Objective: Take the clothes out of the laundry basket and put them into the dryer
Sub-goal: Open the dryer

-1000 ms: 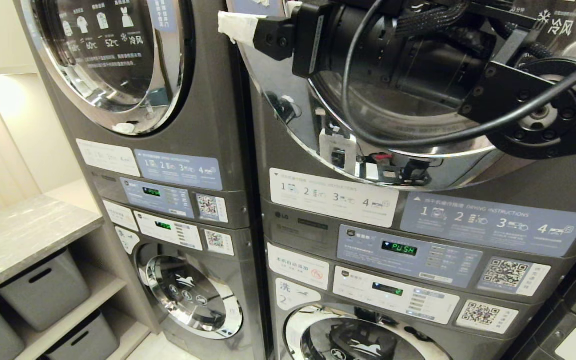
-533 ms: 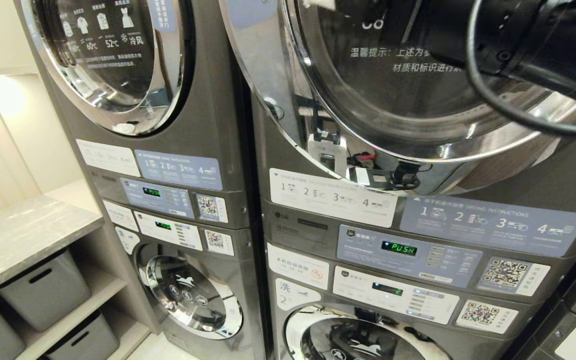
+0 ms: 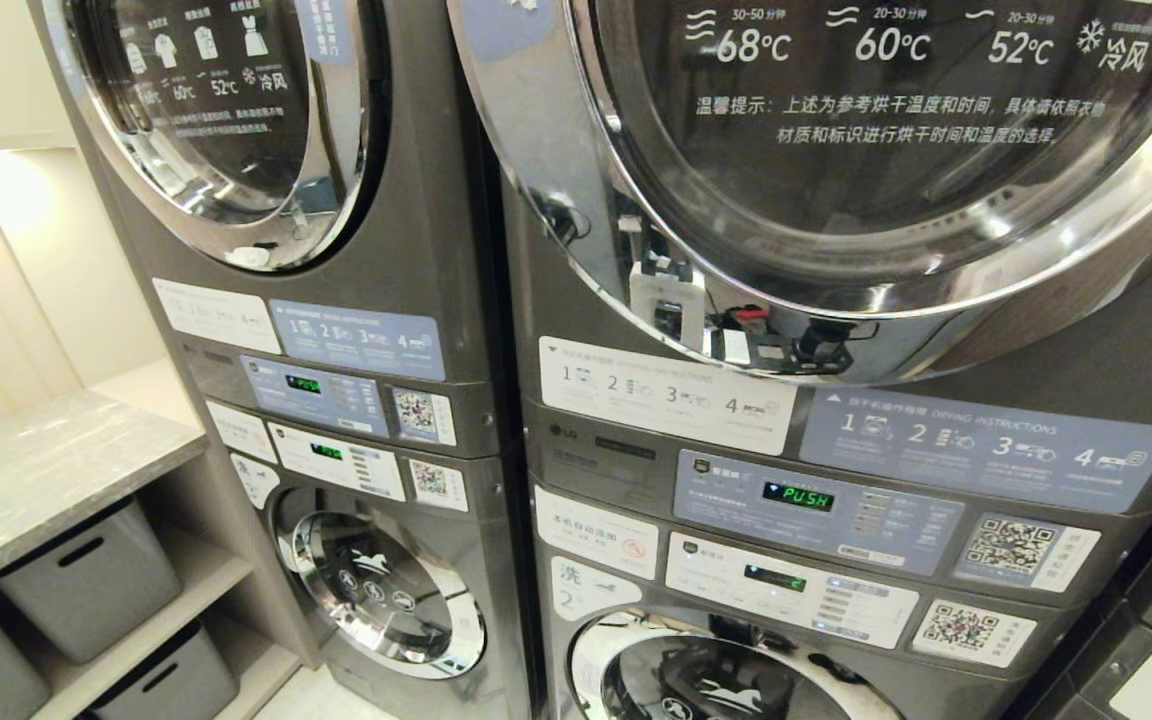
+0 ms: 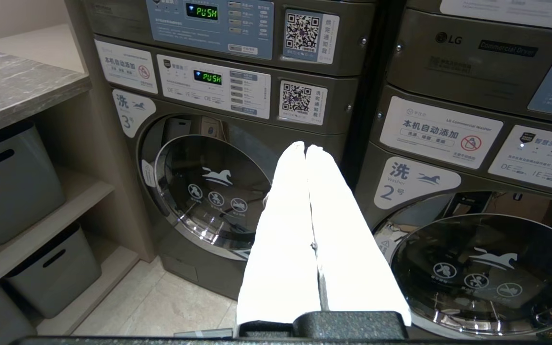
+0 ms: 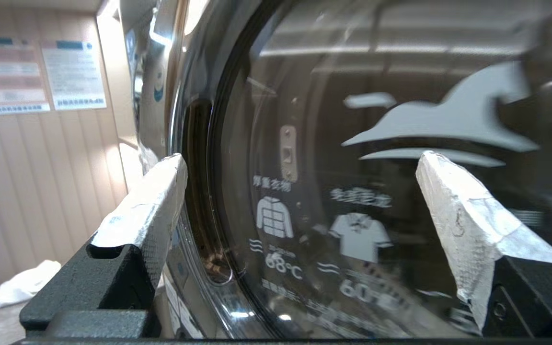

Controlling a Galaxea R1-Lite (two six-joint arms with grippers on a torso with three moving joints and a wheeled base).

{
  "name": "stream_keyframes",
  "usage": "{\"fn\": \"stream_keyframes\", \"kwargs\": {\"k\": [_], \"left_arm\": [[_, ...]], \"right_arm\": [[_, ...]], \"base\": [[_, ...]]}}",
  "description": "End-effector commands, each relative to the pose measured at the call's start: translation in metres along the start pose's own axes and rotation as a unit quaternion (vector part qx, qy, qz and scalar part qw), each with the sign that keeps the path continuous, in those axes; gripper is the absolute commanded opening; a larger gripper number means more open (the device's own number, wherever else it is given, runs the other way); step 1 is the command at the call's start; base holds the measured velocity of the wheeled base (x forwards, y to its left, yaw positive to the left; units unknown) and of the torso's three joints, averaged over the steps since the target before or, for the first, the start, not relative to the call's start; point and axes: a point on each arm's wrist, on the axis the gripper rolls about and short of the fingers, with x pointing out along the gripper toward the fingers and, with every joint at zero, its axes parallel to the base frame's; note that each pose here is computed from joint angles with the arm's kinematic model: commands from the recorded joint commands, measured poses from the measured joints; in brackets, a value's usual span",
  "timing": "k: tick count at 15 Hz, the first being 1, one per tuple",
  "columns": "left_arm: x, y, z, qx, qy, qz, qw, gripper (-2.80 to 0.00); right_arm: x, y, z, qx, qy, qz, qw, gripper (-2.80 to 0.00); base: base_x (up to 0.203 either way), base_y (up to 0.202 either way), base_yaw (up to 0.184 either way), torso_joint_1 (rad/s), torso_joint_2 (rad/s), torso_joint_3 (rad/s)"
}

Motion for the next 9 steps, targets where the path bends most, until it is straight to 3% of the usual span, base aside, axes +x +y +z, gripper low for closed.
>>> {"fn": "stream_keyframes", "kwargs": {"k": [1, 2, 6, 8, 9], "left_arm": [[0.0, 0.0, 0.0, -0.001, 0.0, 0.0, 1.0, -2.8], [0.0, 0.0, 0.0, -0.001, 0.0, 0.0, 1.0, -2.8], [0.0, 0.0, 0.0, -0.001, 0.0, 0.0, 1.0, -2.8], [0.0, 0.0, 0.0, -0.001, 0.0, 0.0, 1.0, -2.8], [0.0, 0.0, 0.0, -0.001, 0.0, 0.0, 1.0, -2.8]], "right_arm": [[-0.035, -0.005, 0.032, 0.006, -0.034, -0.001, 0.999, 0.0], [-0.05, -0.008, 0.04, 0.006, -0.036, -0.001, 0.999, -2.8], [-0.113, -0.02, 0.05, 0.005, -0.004, -0.021, 1.0, -2.8], [-0.142, -0.028, 0.016, -0.017, 0.075, -0.057, 0.995, -2.8], [-0.157, -0.032, -0.011, -0.03, 0.125, -0.08, 0.989, -2.8]], "base": [[0.0, 0.0, 0.0, 0.0, 0.0, 0.0], [0.0, 0.0, 0.0, 0.0, 0.0, 0.0], [0.0, 0.0, 0.0, 0.0, 0.0, 0.0], [0.0, 0.0, 0.0, 0.0, 0.0, 0.0], [0.0, 0.0, 0.0, 0.0, 0.0, 0.0]]}}
